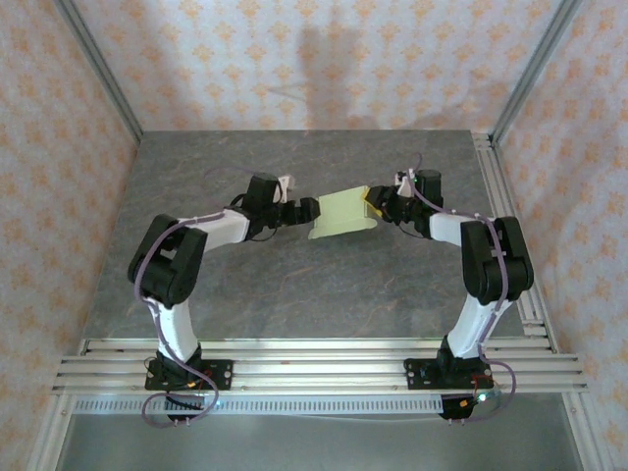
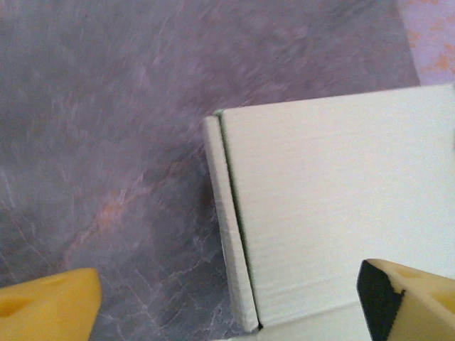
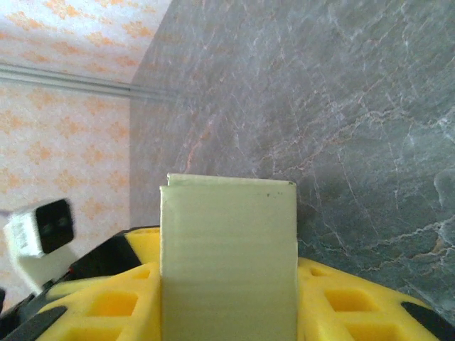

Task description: Fold the paper box

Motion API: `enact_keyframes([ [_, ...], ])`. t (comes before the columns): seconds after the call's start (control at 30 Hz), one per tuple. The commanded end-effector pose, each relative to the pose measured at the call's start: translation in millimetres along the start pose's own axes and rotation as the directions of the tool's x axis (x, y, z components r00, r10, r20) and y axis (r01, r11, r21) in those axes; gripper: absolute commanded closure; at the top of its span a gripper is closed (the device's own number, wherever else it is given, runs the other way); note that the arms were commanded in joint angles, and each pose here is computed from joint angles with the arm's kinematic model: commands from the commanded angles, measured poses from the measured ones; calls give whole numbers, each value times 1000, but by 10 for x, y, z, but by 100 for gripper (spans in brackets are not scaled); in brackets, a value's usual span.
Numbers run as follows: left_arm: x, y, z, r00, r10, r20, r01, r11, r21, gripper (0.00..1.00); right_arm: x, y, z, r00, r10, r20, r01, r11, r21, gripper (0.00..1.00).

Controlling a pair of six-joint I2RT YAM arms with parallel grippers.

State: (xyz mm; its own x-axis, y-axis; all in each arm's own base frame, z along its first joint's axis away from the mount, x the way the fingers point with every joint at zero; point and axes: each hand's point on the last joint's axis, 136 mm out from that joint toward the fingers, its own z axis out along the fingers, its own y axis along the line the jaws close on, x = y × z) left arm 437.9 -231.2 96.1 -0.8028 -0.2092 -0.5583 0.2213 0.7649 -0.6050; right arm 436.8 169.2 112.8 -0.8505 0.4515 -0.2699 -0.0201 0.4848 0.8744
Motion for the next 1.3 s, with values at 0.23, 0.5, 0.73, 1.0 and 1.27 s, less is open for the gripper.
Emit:
enact_keyframes([
  [0.23, -458, -486, -487, 787, 555, 270, -540, 831, -134, 0, -337, 382, -415, 988, 71, 136, -59, 994, -90, 60],
  [0.5, -232, -927, -500, 319, 921, 223, -854, 381, -354, 0, -370, 519, -595, 978, 139, 154, -127, 988, -89, 61],
  [0.73, -138, -1013, -474, 46, 978, 206, -893, 132, -431, 3, -324, 599, -659, 968, 228, 104, -213, 968, -133, 63],
  [1.0, -106, -1020, -385, -148, 980, 130, -871, -67, -486, 9, -211, 639, -749, 952, 301, 63, -288, 944, -160, 65],
  [1.27, -137, -1154, -377, -264, 959, 105, -824, -167, -542, 12, -56, 663, -810, 940, 339, 18, -332, 928, -167, 65],
])
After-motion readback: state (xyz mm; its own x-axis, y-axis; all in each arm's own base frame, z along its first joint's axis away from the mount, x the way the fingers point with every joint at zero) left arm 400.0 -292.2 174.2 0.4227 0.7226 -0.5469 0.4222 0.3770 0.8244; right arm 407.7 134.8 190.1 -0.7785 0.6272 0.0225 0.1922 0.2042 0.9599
